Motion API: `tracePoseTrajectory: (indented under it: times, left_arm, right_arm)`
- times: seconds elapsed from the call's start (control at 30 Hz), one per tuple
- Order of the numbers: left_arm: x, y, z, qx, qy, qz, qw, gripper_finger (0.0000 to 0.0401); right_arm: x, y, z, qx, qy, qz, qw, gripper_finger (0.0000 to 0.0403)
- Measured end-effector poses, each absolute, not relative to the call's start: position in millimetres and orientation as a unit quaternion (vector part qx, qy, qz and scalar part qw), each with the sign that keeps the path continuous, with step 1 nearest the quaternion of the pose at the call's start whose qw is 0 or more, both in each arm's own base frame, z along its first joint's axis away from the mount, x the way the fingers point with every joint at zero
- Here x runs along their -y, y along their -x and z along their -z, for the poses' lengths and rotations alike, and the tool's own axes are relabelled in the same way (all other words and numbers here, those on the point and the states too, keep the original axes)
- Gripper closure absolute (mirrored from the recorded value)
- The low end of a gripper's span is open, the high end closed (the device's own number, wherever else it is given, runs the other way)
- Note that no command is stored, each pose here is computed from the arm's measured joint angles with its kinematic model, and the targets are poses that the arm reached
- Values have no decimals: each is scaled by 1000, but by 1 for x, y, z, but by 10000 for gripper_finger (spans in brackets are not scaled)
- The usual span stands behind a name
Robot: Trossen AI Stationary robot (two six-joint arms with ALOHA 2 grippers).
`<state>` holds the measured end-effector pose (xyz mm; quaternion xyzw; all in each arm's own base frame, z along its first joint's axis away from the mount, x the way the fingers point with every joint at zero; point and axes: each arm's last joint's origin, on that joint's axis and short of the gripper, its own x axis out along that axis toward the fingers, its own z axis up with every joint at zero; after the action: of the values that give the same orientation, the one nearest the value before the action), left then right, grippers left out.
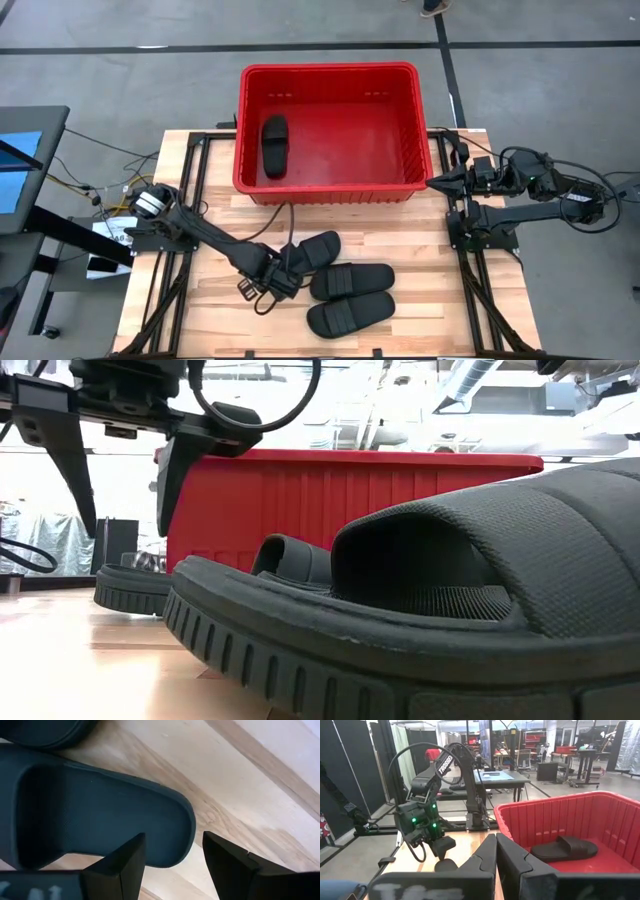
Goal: Pick and place slides into bin
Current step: Put the top black slipper into the red bin
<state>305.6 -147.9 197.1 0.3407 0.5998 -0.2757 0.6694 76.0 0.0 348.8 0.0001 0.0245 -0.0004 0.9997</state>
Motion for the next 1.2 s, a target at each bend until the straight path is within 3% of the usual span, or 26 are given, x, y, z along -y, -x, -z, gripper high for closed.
tracePoseTrajectory:
  times: [1.2]
  left_arm:
    - [144, -303, -179, -602, -310, 306, 669, 214]
  right_arm:
    - [0, -76, -349, -24, 0, 0, 1000, 403]
